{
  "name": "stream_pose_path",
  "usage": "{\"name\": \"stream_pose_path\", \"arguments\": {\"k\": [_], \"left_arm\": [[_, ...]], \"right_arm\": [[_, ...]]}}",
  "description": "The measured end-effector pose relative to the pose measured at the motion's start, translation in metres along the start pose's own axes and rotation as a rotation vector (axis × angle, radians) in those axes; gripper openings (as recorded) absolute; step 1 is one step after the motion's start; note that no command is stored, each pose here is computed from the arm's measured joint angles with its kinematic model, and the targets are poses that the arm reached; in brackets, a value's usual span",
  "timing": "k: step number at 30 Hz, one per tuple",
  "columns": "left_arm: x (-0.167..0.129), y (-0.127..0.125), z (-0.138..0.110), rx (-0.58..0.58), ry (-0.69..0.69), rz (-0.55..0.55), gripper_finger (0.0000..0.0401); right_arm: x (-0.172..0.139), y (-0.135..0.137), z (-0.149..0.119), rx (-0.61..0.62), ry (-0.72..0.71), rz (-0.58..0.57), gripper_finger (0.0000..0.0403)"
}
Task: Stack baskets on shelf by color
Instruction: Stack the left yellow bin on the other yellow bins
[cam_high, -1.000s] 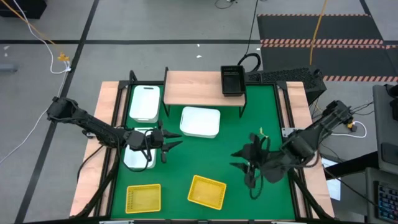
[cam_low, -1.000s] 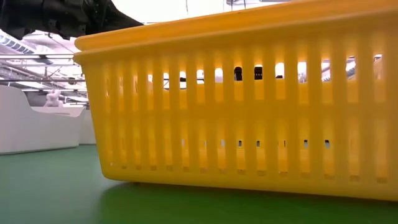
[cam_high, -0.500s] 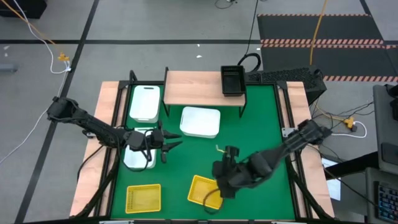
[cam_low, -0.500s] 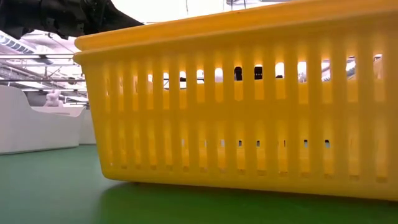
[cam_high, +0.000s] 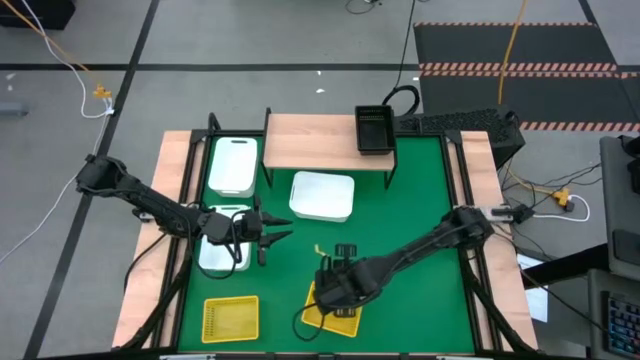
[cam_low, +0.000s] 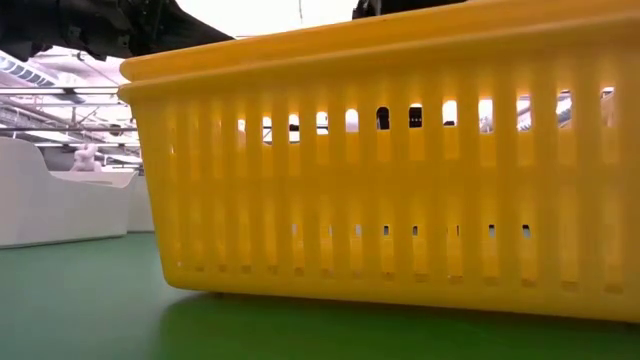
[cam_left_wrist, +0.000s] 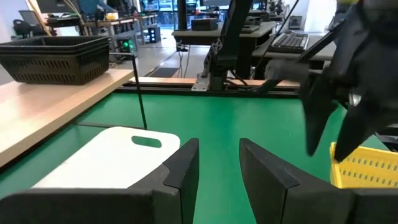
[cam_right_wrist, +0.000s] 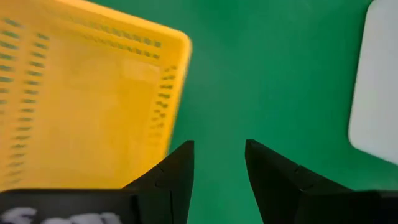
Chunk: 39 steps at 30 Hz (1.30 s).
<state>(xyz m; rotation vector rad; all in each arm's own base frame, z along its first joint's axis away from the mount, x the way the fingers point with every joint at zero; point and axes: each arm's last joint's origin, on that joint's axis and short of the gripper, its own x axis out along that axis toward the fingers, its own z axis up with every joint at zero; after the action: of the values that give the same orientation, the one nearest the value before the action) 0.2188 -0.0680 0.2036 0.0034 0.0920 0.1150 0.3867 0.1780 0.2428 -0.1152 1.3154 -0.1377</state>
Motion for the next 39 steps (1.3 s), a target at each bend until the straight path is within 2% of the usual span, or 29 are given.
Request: {"name": "stream_pose_path", "arguments": {"k": [5, 12, 14, 16, 19, 21, 25, 31, 36, 39], "left_arm": [[0.0, 0.0, 0.0, -0.01, 0.001, -0.001, 0.0118], [-0.002, -0.004, -0.001, -0.012, 0.008, -0.017, 0.0118], [-0.002, -0.005, -0.001, -0.014, 0.008, -0.023, 0.0118], [-0.003, -0.006, -0.001, -0.013, 0.008, -0.027, 0.0118], [-0.003, -0.006, -0.001, -0.015, 0.008, -0.029, 0.0118], [-0.003, -0.006, -0.001, -0.019, 0.008, -0.03, 0.0118], [-0.003, -0.006, -0.001, -0.02, 0.008, -0.029, 0.0118], [-0.003, -0.006, -0.001, -0.018, 0.007, -0.029, 0.0118], [-0.003, -0.006, -0.001, -0.019, 0.007, -0.029, 0.0118], [-0.003, -0.006, -0.001, -0.019, 0.006, -0.011, 0.0118]], "right_arm": [[0.007, 0.0, 0.002, -0.015, 0.011, -0.007, 0.0137], [-0.021, -0.01, -0.004, 0.037, -0.039, 0.019, 0.0137], [-0.02, -0.012, -0.008, 0.065, -0.054, 0.032, 0.0137], [-0.01, -0.01, -0.013, 0.093, -0.051, 0.085, 0.0137], [0.01, -0.007, -0.02, 0.143, -0.061, 0.238, 0.0137], [0.02, -0.008, -0.026, 0.179, -0.073, 0.301, 0.0137], [0.033, -0.018, -0.038, 0.246, -0.089, 0.318, 0.0137], [0.048, -0.016, -0.045, 0.278, -0.119, 0.422, 0.0137], [0.059, -0.018, -0.046, 0.288, -0.116, 0.414, 0.0134], [0.064, -0.017, -0.045, 0.273, -0.124, 0.416, 0.0114]]}}
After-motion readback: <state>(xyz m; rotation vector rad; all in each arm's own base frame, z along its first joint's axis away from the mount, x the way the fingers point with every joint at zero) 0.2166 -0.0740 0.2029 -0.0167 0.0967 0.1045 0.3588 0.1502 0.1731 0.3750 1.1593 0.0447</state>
